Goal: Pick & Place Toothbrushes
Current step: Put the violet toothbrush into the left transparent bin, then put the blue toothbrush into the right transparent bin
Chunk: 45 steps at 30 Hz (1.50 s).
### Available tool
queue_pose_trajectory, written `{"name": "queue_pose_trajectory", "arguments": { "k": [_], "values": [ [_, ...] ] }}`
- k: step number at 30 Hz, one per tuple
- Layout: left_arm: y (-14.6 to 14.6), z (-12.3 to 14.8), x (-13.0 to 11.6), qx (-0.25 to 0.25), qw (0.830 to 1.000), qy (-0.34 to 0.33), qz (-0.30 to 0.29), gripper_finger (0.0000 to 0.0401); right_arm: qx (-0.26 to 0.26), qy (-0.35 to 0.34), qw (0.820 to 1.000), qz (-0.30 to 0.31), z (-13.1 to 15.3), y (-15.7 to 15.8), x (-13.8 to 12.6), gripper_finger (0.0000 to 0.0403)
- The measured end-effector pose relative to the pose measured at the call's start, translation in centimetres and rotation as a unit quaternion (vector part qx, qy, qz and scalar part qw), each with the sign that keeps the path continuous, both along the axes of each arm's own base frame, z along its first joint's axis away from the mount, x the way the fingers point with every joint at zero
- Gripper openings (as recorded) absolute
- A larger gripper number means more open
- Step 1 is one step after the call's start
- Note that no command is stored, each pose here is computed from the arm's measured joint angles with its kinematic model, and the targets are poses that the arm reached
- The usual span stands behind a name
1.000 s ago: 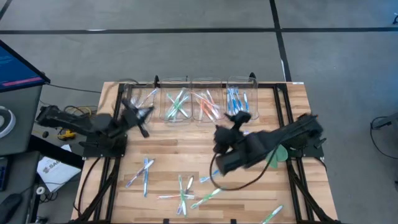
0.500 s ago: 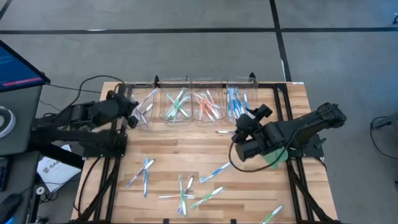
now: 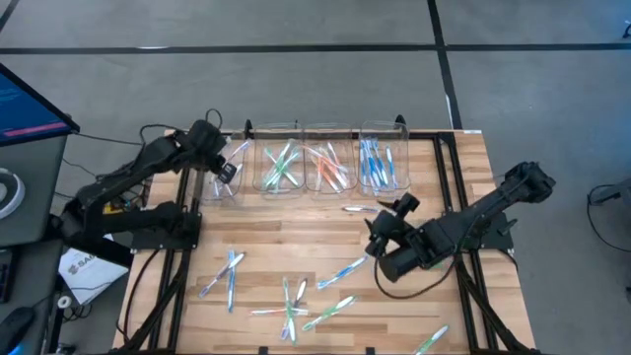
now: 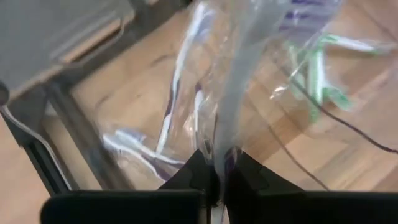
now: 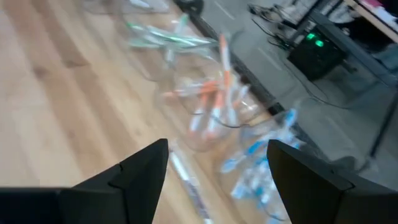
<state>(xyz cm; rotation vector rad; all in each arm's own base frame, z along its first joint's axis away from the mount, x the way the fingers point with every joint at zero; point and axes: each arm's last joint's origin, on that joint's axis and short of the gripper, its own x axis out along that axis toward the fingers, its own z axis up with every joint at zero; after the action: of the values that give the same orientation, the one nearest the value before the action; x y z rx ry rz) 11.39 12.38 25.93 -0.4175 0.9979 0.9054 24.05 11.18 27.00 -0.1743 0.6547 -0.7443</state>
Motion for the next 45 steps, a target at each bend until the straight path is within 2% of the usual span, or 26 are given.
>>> {"name": "queue_pose_trajectory", "arguments": {
  "k": [8, 17, 22, 26, 28, 30, 32, 34, 37, 39, 42, 45],
  "values": [
    [2.2, -1.7, -0.2, -0.058, 0.997, 0.01, 0.057, 0.0044, 0.006, -0.01, 0.999, 0.037, -0.2, 1.9, -0.8, 0.027],
    [2.5, -2.6, 0.4, -0.077, 0.995, 0.02, 0.064, 0.0128, -0.008, 0.002, 0.999, 0.04, -0.1, 1.5, -0.6, 0.027],
    [2.3, -2.2, 0.4, -0.059, 0.997, 0.021, 0.036, 0.0151, -0.037, 0.029, 0.998, 0.046, -0.1, 0.8, -0.1, 0.027],
    [1.3, -0.9, -0.1, -0.037, 0.999, -0.014, 0.017, 0.0155, -0.072, 0.069, 0.991, 0.084, -0.1, 1.1, -0.1, 0.027],
    [0.4, -0.1, -0.3, -0.02, 0.999, -0.04, 0.003, 0.0154, -0.063, 0.09, 0.987, 0.12, -0.3, 1.5, 0.1, 0.027],
    [-0.6, 0.9, -0.5, -0.002, 0.997, -0.076, -0.007, 0.0152, -0.022, 0.132, 0.974, 0.18, -0.7, 2.0, 0.1, 0.027],
    [-1.6, 1.6, -0.2, 0.032, 0.989, -0.142, -0.02, 0.0152, 0.027, 0.163, 0.958, 0.234, -0.9, 2.4, 0.3, 0.027],
    [-2.6, 1.7, 0.4, 0.056, 0.972, -0.22, -0.055, 0.0153, 0.066, 0.17, 0.946, 0.266, -1.3, 2.7, 0.9, 0.027],
    [-4.3, 1.5, 1.2, 0.08, 0.941, -0.306, -0.123, 0.0154, 0.082, 0.191, 0.932, 0.298, -2.0, 3.0, 1.4, 0.027],
    [-5.3, 1.3, 1.6, 0.092, 0.922, -0.339, -0.16, 0.0154, 0.091, 0.191, 0.926, 0.314, -2.4, 3.2, 2.3, 0.027],
    [-6.6, 1.0, 2.3, 0.1, 0.898, -0.375, -0.206, 0.0152, 0.097, 0.244, 0.906, 0.333, -4.4, 3.2, 3.0, 0.027],
    [-7.6, 0.5, 3.1, 0.11, 0.878, -0.392, -0.251, 0.0153, 0.123, 0.259, 0.89, 0.353, -5.8, 3.1, 4.5, 0.027]
  ]
}}
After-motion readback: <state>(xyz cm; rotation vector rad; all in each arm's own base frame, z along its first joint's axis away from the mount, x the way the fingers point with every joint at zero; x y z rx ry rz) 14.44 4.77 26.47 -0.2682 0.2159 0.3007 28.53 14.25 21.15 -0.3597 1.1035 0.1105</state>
